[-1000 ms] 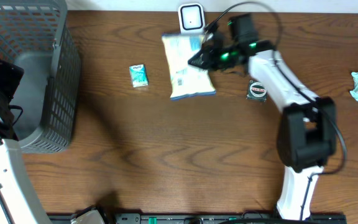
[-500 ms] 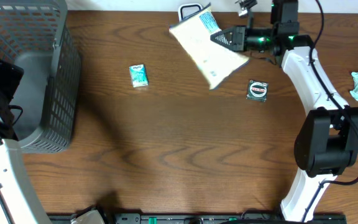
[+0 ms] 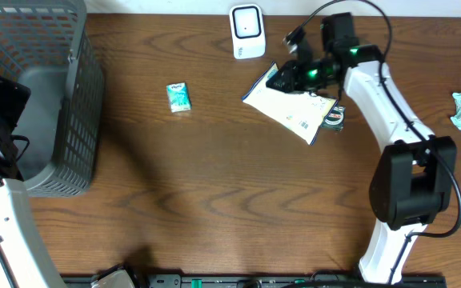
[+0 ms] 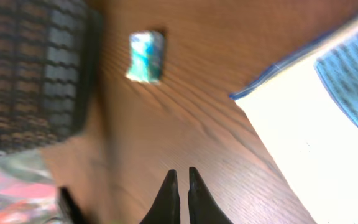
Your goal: Scan the item barcode
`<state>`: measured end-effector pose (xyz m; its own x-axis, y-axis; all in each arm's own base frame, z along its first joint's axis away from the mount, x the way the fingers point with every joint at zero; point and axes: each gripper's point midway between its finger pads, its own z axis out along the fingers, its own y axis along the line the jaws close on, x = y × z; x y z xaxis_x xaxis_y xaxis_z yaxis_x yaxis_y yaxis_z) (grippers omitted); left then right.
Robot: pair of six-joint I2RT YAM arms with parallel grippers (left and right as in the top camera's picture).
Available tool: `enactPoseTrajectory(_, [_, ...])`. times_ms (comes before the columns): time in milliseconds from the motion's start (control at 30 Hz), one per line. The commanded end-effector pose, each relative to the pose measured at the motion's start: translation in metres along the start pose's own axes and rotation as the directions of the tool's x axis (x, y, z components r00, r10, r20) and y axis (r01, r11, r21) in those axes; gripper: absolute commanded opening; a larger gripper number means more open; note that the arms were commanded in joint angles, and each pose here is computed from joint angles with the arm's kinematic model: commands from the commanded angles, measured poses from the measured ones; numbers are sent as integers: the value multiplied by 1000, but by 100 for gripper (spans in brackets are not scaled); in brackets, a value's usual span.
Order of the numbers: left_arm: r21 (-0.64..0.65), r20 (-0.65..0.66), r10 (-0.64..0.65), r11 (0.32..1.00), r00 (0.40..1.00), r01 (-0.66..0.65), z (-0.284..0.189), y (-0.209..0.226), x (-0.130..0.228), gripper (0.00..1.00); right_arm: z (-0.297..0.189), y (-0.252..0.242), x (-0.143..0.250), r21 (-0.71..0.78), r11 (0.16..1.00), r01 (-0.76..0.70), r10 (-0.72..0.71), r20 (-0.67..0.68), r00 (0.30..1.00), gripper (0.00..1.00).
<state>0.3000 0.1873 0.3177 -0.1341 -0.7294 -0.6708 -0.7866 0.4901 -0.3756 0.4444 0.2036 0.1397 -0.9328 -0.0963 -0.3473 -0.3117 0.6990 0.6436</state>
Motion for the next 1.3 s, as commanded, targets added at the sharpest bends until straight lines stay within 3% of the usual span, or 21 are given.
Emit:
enactPoseTrajectory(0, [-10,5,-10,1000,1000,10,1,2,-2,98,9,-38,6,253,966,60,-53,-34,998,17])
enactPoseTrajectory(67, [-10,5,-10,1000,1000,10,1,2,-2,98,5,-53,2,340,938,65,-61,-23,998,33])
enactPoseTrajectory(167, [-10,5,-10,1000,1000,10,1,2,-2,98,-12,-74,-20,394,918,49,-80,62,995,75])
enactPoseTrajectory(267, [-10,5,-10,1000,1000,10,1,2,-2,98,-28,-78,-42,316,944,93,-142,135,981,95])
enactPoseTrajectory(367, [-10,5,-10,1000,1000,10,1,2,-2,98,-42,-82,-57,274,954,120,-177,197,964,96])
enactPoseTrajectory(500, [-10,5,-10,1000,1000,10,1,2,-2,98,-41,-87,-57,305,913,270,-325,146,934,99])
enactPoseTrajectory(800, [-10,5,-10,1000,1000,10,1,2,-2,98,8,-128,-30,270,934,233,-254,47,966,99])
enactPoseTrajectory(900, [-10,5,-10,1000,1000,10,1,2,-2,98,29,-129,-17,167,961,220,-228,26,973,98])
enactPoseTrajectory(1033, [-10,5,-10,1000,1000,10,1,2,-2,98,39,-127,-7,106,973,207,-209,8,978,89])
enactPoseTrajectory(1200, [-10,5,-10,1000,1000,10,1,2,-2,98,41,-124,7,91,974,208,-204,-45,978,56])
enactPoseTrajectory(1267, [-10,5,-10,1000,1000,10,1,2,-2,98,41,-124,14,87,972,218,-212,-72,974,52])
